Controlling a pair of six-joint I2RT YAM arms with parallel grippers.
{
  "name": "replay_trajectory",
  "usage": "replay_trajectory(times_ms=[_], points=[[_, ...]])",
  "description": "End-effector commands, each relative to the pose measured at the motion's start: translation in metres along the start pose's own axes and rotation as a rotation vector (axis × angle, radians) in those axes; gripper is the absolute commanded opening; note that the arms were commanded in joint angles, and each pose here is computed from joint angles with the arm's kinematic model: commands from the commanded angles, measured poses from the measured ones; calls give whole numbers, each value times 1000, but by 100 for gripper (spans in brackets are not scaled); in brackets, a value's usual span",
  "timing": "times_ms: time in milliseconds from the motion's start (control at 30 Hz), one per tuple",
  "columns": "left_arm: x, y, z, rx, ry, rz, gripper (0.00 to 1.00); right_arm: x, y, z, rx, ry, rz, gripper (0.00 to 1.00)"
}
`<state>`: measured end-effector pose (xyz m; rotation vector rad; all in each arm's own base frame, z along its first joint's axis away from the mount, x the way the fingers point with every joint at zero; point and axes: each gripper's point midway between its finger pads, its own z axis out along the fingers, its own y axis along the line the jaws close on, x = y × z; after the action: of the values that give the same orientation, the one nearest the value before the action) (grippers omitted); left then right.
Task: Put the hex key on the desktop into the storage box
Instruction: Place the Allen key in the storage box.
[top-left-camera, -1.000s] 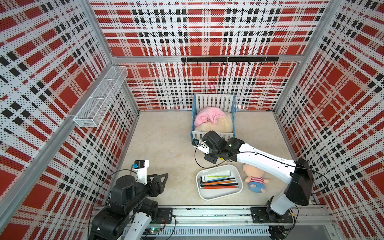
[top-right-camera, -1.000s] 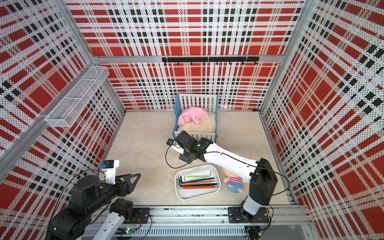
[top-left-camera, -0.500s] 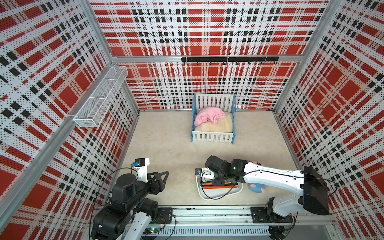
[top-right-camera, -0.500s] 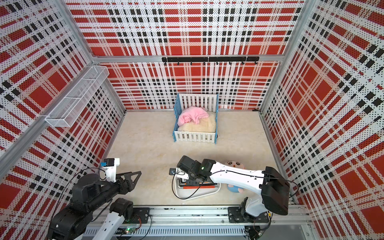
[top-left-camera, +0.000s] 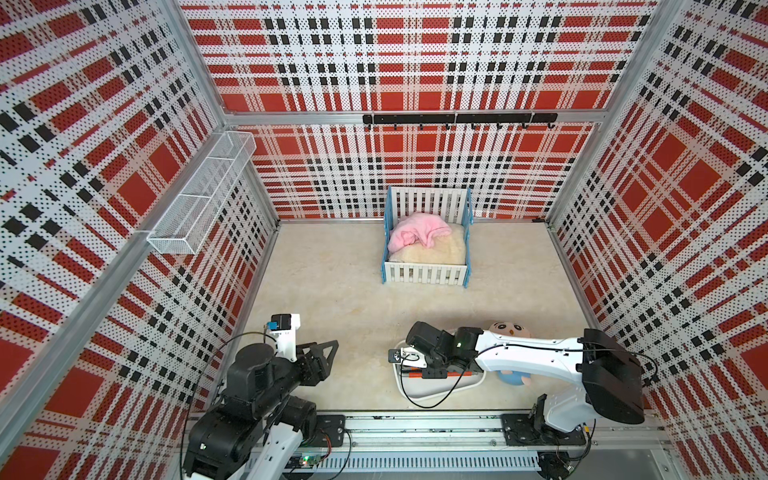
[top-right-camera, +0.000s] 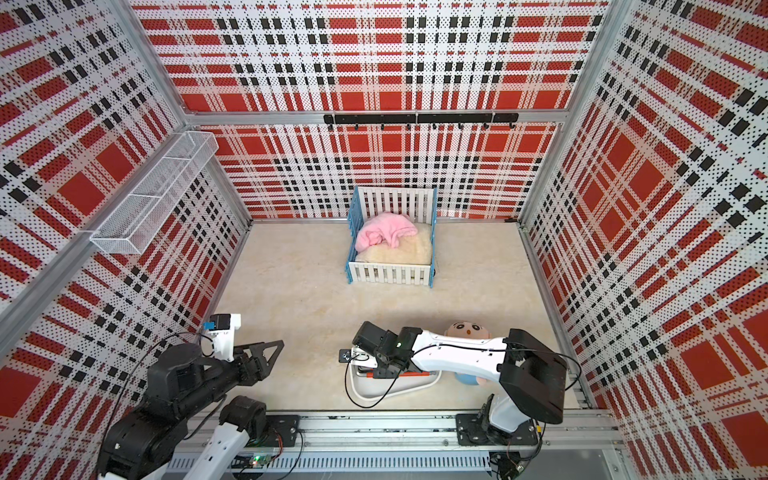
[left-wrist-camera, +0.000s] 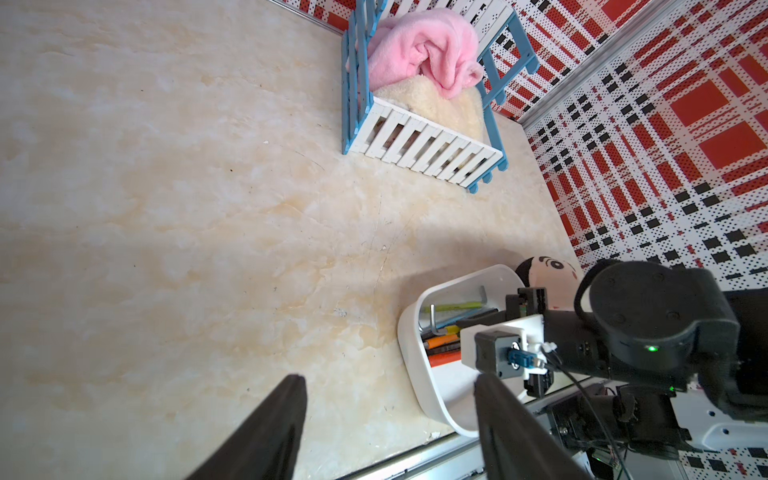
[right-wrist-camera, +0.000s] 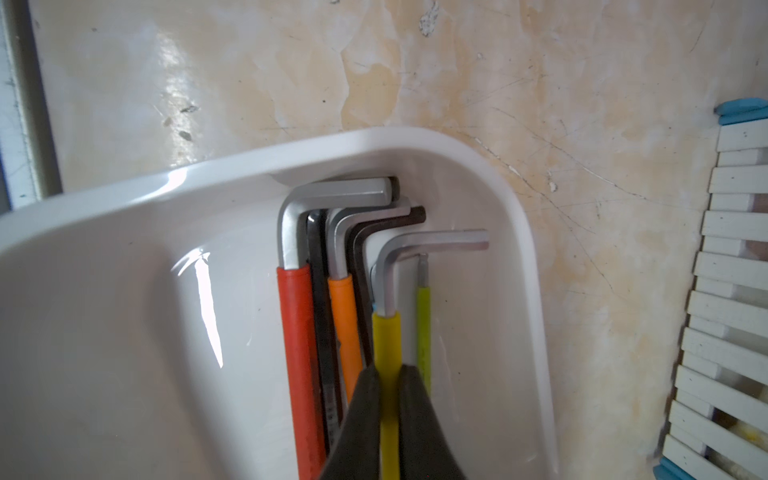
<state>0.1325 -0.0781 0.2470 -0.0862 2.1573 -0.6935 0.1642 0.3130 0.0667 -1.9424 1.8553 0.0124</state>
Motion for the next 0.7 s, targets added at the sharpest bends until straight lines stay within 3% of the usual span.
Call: replay_trajectory(times_ms=[0,533,667], points=[[-10,-4,-2,10,-32,5,69,-6,5,7,-10,-29,3,0],[-14,-6,-1,14,-48,1,69,8,21,27,-58,9,37,0],[-18,-8,-1,16,-53,1,69,8,22,29,-61,9,52,16]])
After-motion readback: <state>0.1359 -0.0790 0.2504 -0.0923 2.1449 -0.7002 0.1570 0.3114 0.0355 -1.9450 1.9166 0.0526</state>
